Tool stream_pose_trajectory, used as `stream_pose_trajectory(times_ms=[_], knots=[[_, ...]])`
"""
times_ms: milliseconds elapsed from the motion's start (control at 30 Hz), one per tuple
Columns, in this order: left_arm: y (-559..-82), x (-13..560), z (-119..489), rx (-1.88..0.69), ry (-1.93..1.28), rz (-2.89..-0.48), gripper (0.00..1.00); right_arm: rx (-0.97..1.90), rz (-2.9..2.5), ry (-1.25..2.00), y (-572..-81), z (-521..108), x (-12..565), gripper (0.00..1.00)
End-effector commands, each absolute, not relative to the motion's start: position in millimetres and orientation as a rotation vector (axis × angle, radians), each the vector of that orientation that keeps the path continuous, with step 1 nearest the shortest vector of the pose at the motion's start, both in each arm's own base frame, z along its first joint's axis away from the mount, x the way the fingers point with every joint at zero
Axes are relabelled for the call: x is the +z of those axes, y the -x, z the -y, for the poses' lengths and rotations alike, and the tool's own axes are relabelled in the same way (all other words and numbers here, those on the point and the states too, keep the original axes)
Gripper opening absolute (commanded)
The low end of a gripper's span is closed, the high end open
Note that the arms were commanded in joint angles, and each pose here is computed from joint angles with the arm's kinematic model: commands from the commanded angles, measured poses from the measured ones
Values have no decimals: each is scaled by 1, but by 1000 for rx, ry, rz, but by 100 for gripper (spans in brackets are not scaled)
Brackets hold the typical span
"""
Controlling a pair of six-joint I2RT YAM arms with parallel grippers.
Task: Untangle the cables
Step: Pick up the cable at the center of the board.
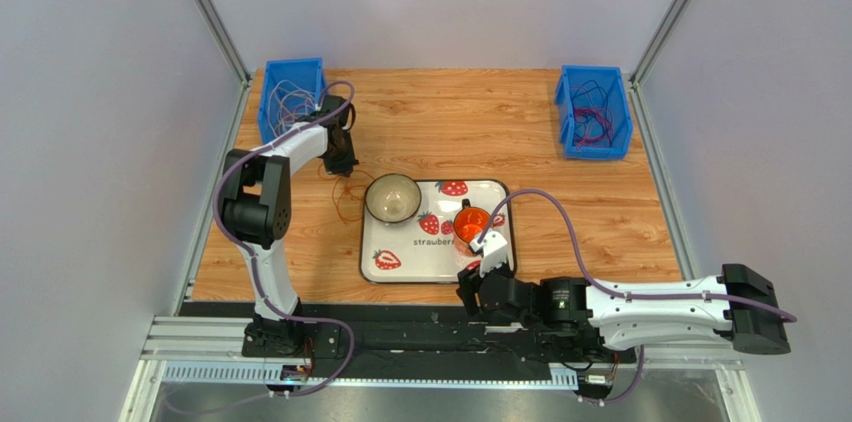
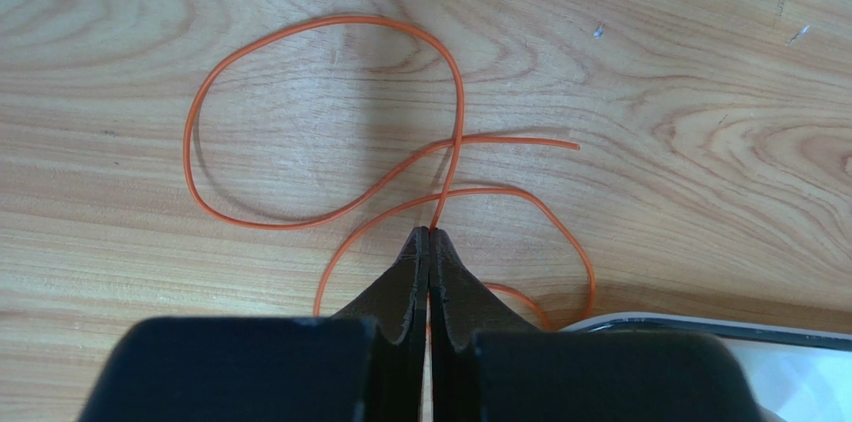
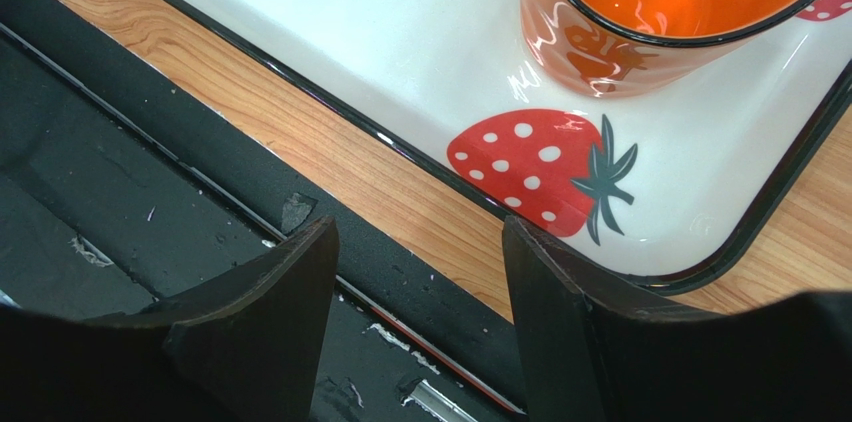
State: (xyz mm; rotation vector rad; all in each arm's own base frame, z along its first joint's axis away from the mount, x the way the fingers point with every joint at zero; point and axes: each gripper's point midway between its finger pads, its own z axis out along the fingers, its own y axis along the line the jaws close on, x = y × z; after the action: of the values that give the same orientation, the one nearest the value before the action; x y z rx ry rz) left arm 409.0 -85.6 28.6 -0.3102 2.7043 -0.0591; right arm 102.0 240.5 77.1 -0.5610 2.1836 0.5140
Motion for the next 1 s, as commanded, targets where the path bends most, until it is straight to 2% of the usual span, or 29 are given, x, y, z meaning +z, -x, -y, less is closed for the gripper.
stream_pose_trajectory(times_ms=[0,67,600,700,767,800,833,900,967], knots=[[-414,52,87,-70,304,-2662,0,562,-2128,489,-109,-253,101,65],[-412,64,88,-86,308,-2642,0,554,-2119,489,-111,-252,106,65],[-383,266,73,-133,224,-2319,0,593,-2075,461,-114,-255,134,65],[-382,278,74,-148,193,-2292,0,594,-2079,452,-114,-252,133,65],[-382,265,77,-157,185,-2328,14,593,-2082,444,-114,-250,132,65],[-383,254,79,-159,183,-2354,28,601,-2080,437,-114,-249,133,65],[-379,233,79,-155,182,-2400,34,597,-2085,438,-113,-248,130,65],[-383,212,83,-168,190,-2422,41,597,-2087,430,-114,-247,129,65],[-384,182,84,-162,210,-2462,44,596,-2091,428,-113,-246,129,65]])
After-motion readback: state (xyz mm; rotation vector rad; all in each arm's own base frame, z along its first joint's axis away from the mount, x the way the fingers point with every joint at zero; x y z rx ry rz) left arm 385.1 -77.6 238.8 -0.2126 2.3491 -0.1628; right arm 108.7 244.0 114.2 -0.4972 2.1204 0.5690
